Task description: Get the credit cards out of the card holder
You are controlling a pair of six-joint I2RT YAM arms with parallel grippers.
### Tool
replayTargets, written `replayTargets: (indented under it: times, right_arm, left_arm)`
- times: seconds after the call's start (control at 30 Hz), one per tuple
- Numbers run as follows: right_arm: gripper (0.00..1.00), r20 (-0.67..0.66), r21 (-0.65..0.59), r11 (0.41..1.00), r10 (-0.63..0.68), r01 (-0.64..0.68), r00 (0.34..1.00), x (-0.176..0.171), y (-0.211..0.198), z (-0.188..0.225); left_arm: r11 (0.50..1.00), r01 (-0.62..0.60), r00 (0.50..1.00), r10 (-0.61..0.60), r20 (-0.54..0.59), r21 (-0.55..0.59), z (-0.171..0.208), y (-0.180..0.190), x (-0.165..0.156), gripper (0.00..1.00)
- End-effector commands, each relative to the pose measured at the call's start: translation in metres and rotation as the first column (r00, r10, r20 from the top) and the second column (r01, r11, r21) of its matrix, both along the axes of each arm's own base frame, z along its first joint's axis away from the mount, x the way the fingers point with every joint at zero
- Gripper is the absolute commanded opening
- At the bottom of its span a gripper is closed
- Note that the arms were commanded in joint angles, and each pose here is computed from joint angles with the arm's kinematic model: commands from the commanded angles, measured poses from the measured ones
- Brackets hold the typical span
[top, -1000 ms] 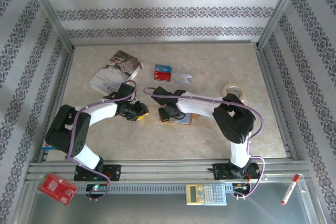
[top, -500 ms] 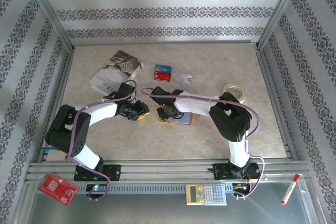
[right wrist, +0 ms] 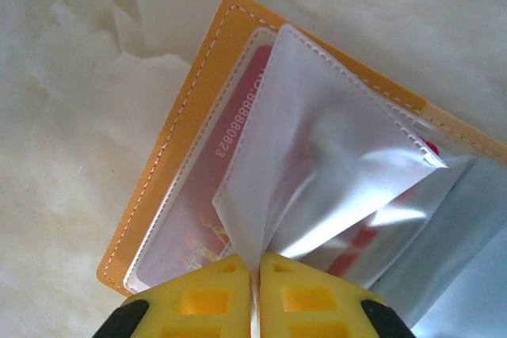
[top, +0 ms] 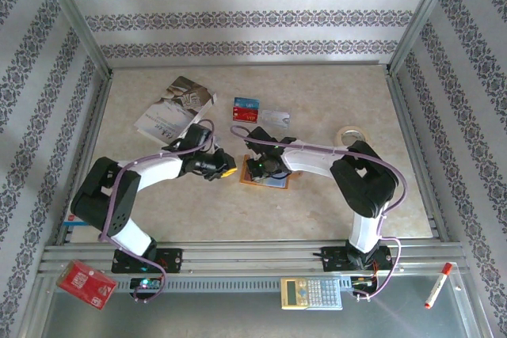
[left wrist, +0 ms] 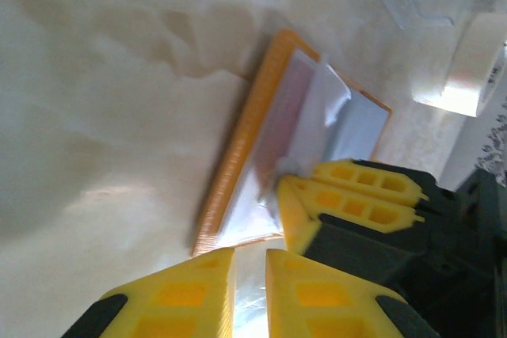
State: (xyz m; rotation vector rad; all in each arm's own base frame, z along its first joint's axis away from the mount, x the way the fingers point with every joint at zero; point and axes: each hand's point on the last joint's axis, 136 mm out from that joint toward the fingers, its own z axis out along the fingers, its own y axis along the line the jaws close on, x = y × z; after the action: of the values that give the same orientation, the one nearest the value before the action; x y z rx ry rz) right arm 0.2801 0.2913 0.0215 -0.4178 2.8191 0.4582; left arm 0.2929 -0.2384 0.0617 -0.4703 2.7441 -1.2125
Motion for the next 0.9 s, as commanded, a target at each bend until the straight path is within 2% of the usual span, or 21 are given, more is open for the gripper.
replayTargets:
  times: [0.0,0.5,0.7,0.87]
  right_arm:
    - [0.10,0.007,0.092,0.996,0.013,-0.014,1.000,0.000,0.008,0.010]
    - [0.14,0.059,0.277,0.960,-0.052,0.034,0.997,0.006,-0.001,0.040]
    - [0.24,0.037,0.301,0.951,-0.087,0.072,0.996,0.005,-0.007,0.039]
    - [0.30,0.075,0.366,0.918,-0.195,0.155,0.978,0.015,-0.024,0.059]
  left_arm:
    - [0.997,0.010,1.000,-0.010,0.011,-0.075,0.010,-0.023,0.006,0.18]
    - [0.998,0.013,0.998,-0.017,-0.059,-0.063,-0.023,-0.048,0.009,0.17]
    - [0.998,0.045,0.997,-0.048,-0.060,-0.037,-0.027,-0.054,0.008,0.18]
    - [0.997,0.072,0.996,-0.072,-0.047,-0.012,-0.025,-0.057,0.011,0.23]
